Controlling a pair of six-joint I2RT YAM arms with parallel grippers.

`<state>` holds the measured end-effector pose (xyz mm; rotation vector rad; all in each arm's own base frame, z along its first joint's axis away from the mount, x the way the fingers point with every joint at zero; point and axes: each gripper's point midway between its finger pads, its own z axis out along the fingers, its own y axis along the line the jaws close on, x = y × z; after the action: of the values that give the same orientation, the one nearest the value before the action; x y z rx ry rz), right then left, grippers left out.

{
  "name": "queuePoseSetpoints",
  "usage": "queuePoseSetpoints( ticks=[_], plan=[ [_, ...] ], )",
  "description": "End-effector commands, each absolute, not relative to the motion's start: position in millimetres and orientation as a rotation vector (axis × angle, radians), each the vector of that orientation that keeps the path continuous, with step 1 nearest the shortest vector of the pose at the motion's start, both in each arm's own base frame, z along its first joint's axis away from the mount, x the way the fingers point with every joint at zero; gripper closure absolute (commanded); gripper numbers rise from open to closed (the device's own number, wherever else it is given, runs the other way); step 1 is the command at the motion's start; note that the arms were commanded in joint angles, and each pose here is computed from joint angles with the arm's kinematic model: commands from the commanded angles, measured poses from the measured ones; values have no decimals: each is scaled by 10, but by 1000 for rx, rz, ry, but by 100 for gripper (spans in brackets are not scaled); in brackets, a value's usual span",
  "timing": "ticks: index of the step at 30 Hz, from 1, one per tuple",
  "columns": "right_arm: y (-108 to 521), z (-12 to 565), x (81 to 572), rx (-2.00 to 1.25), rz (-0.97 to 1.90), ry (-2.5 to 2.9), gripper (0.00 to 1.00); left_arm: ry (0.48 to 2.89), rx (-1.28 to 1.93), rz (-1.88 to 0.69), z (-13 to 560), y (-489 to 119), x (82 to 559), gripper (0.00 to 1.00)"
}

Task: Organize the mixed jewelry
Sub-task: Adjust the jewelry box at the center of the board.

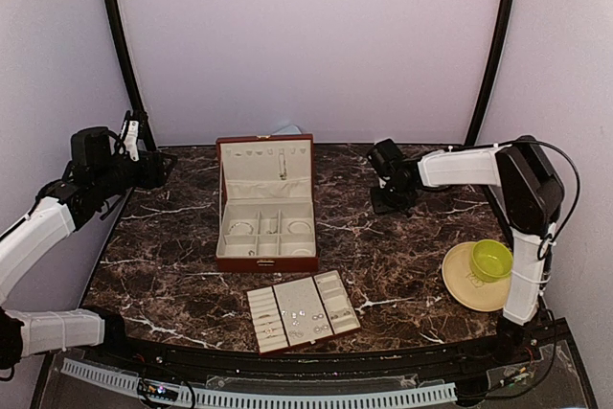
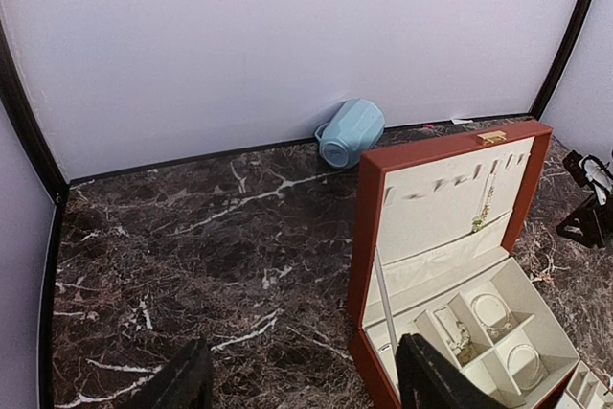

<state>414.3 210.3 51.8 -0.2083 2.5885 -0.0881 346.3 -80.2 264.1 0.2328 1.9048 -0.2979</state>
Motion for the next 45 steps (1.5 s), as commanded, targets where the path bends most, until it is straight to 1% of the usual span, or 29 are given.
queuePoseSetpoints(
  ticks=[1, 7, 11, 15, 25, 28, 35, 41, 42, 43, 45],
  plan=[
    [2124, 492, 4270, -230, -72, 2577, 65, 1877, 241, -284, 2739, -781, 3444, 32],
    [2119, 400, 4351, -229, -62, 2585, 73, 1879, 240, -286, 2730, -783, 3444, 32],
    [2194, 394, 4382, -240, 5, 2589, 75, 1878, 240, -286, 2733, -783, 3443, 32],
    [2184, 381, 4410, -234, 10, 2589, 75, 1876, 240, -286, 2742, -784, 3444, 32],
    [2101, 246, 4439, -211, 6, 2614, 83, 1872, 242, -283, 2750, -780, 3437, 32],
    [2090, 204, 4442, -202, 21, 2617, 91, 1873, 243, -283, 2745, -781, 3439, 32],
    [2082, 133, 4421, -178, 41, 2617, 100, 1872, 241, -274, 2747, -768, 3435, 32],
    [2108, 268, 4435, -137, 100, 2556, 100, 1871, 245, -271, 2745, -767, 3429, 32],
    [2114, 306, 4433, -130, 118, 2539, 100, 1871, 247, -274, 2741, -773, 3426, 33],
    [2118, 353, 4426, -123, 135, 2521, 100, 1866, 278, -273, 2742, -798, 3420, 38],
    [2122, 483, 4413, -100, 174, 2476, 100, 1861, 314, -292, 2739, -853, 3405, 43]
  ],
)
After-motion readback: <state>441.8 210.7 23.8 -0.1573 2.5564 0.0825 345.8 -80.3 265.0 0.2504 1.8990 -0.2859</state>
